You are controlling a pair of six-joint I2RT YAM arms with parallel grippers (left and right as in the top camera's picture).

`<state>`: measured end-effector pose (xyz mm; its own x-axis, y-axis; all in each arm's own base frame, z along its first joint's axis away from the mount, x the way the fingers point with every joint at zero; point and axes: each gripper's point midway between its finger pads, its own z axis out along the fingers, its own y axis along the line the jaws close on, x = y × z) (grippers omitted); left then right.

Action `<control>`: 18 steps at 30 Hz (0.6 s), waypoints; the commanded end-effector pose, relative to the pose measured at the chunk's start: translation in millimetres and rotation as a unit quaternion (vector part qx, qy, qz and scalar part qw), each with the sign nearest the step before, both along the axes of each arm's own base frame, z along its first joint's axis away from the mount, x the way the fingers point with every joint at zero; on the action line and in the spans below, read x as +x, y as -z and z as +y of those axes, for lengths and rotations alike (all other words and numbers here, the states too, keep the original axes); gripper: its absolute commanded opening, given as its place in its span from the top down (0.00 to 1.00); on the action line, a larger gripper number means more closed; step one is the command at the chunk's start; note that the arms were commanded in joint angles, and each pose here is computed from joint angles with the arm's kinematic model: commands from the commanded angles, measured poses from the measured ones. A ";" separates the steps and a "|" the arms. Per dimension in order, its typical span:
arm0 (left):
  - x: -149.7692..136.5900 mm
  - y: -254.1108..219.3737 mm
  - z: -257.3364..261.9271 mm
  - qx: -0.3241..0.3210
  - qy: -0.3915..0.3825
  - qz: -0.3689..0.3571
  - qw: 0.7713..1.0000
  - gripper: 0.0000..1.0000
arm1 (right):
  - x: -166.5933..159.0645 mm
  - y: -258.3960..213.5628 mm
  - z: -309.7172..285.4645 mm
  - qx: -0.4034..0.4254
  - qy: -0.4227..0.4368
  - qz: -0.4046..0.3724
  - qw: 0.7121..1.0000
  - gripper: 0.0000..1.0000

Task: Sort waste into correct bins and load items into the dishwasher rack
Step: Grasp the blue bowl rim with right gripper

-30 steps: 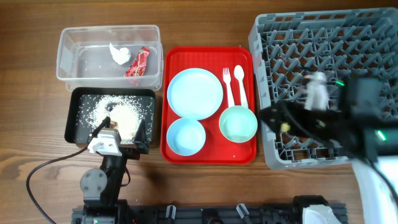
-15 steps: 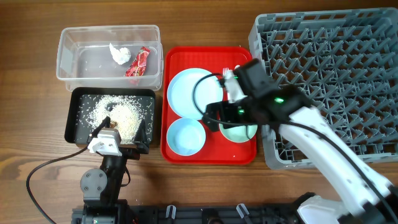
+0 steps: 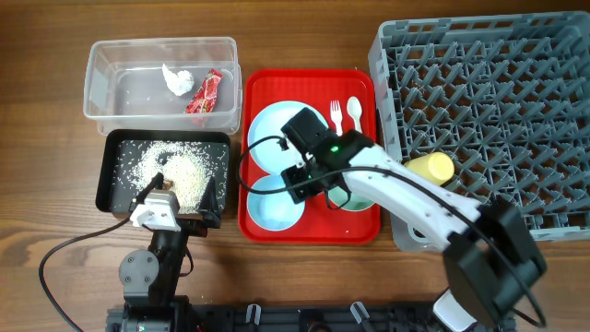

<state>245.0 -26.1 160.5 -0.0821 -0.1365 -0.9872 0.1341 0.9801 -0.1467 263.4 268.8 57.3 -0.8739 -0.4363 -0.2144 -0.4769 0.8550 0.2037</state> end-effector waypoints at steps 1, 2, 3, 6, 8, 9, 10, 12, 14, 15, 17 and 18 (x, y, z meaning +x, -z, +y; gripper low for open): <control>0.0 1.6 3.1 0.006 -0.007 0.001 1.000 0.00 | 2.6 26.4 -7.0 -0.035 0.005 0.011 0.999 0.57; 0.0 1.7 3.2 0.006 -0.007 0.001 1.000 0.00 | 1.1 29.7 -6.9 -0.036 0.005 0.018 0.999 0.57; 0.0 1.6 3.1 0.006 -0.007 0.001 1.000 0.00 | -0.1 32.4 -7.8 -0.039 0.005 0.022 0.999 0.60; 0.0 1.7 3.2 0.006 -0.007 0.001 1.000 0.00 | -0.6 33.2 -8.3 -0.041 0.005 0.024 0.999 0.66; 0.0 1.6 3.1 0.006 -0.007 0.001 1.000 0.00 | -0.6 33.2 -8.2 -0.040 0.004 0.023 0.999 0.71; 0.0 1.7 3.2 0.006 -0.007 0.001 1.000 0.00 | -0.7 33.3 -8.4 -0.041 0.003 0.023 0.999 0.77; 0.0 1.7 3.1 0.006 -0.007 0.001 1.000 0.00 | -0.9 33.5 -8.5 -0.041 0.001 0.023 0.999 0.81; 0.0 1.7 3.2 0.006 -0.007 0.001 1.000 0.00 | -1.1 33.8 -8.7 -0.042 -0.005 0.022 0.999 0.86; 0.0 1.7 3.2 0.006 -0.007 0.001 1.000 0.00 | -2.3 35.1 -8.7 -0.041 -0.010 0.022 0.999 0.90; 0.0 1.6 3.2 0.006 -0.007 0.001 1.000 0.00 | -2.3 35.2 -8.8 -0.041 -0.010 0.022 0.999 0.90; 0.0 1.7 3.1 0.006 -0.007 0.001 1.000 0.00 | -3.9 35.3 -8.2 -0.039 -0.020 0.024 0.999 0.90; 0.0 1.6 3.2 0.006 -0.007 0.001 1.000 0.00 | -5.2 35.4 -7.1 -0.037 -0.025 0.027 0.999 0.89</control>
<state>245.0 -26.1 160.4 -0.0825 -0.1365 -0.9872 0.1340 0.9801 -0.1467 262.0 263.7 29.6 -0.8762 -0.4573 -0.1522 -0.4789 0.8614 0.1692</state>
